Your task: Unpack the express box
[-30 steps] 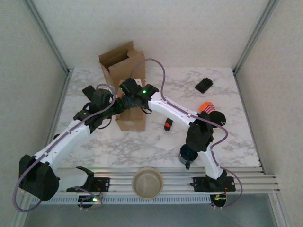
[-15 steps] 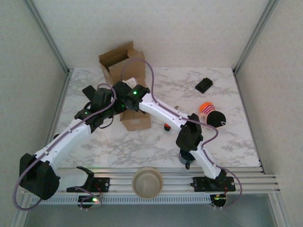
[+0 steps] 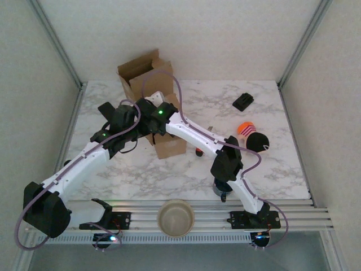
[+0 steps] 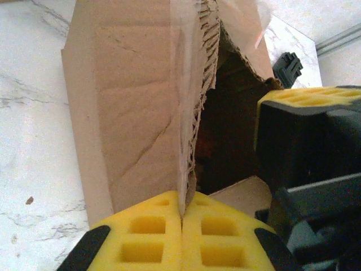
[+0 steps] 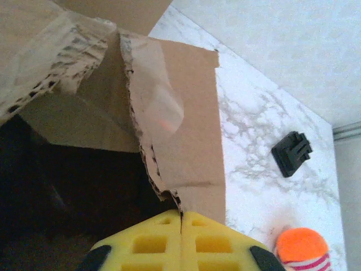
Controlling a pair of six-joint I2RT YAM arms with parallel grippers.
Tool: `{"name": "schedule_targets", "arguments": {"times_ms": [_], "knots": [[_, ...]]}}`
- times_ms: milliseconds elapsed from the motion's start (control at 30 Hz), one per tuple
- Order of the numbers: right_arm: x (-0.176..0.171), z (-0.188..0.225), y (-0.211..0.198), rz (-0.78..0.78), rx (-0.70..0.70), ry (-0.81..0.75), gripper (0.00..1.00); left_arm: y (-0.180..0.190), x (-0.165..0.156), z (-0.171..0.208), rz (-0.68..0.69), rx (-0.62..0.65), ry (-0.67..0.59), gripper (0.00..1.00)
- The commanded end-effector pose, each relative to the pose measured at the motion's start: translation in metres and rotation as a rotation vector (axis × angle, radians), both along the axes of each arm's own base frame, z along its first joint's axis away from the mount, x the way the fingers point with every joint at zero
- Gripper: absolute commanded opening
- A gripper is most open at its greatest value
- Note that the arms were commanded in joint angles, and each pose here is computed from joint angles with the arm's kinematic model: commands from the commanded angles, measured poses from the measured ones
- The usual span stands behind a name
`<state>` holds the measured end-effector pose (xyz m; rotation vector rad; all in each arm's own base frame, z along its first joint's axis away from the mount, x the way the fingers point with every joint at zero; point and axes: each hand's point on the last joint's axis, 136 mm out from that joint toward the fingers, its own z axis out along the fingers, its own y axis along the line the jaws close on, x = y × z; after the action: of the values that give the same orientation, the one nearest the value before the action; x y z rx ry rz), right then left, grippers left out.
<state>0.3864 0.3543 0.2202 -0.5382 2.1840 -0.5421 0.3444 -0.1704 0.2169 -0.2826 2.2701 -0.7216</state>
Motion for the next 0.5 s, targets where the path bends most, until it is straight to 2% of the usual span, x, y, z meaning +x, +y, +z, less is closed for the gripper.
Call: {"name": "schedule_targets", "arguments": {"times_ms": [0, 233, 367, 467], "knots": [[0.021, 0.026, -0.053, -0.114, -0.107, -0.078, 0.00, 0.018, -0.004, 0.005, 0.056, 0.045, 0.006, 0.00], [0.027, 0.033, -0.084, -0.170, -0.132, -0.087, 0.00, 0.022, -0.007, 0.003, 0.067, 0.064, 0.009, 0.00], [0.028, 0.028, -0.099, -0.171, -0.043, -0.057, 0.00, 0.027, -0.010, -0.001, 0.083, 0.073, 0.014, 0.00], [0.025, 0.021, -0.101, -0.150, 0.085, -0.016, 0.00, 0.028, -0.012, -0.006, 0.086, 0.066, 0.021, 0.00]]}}
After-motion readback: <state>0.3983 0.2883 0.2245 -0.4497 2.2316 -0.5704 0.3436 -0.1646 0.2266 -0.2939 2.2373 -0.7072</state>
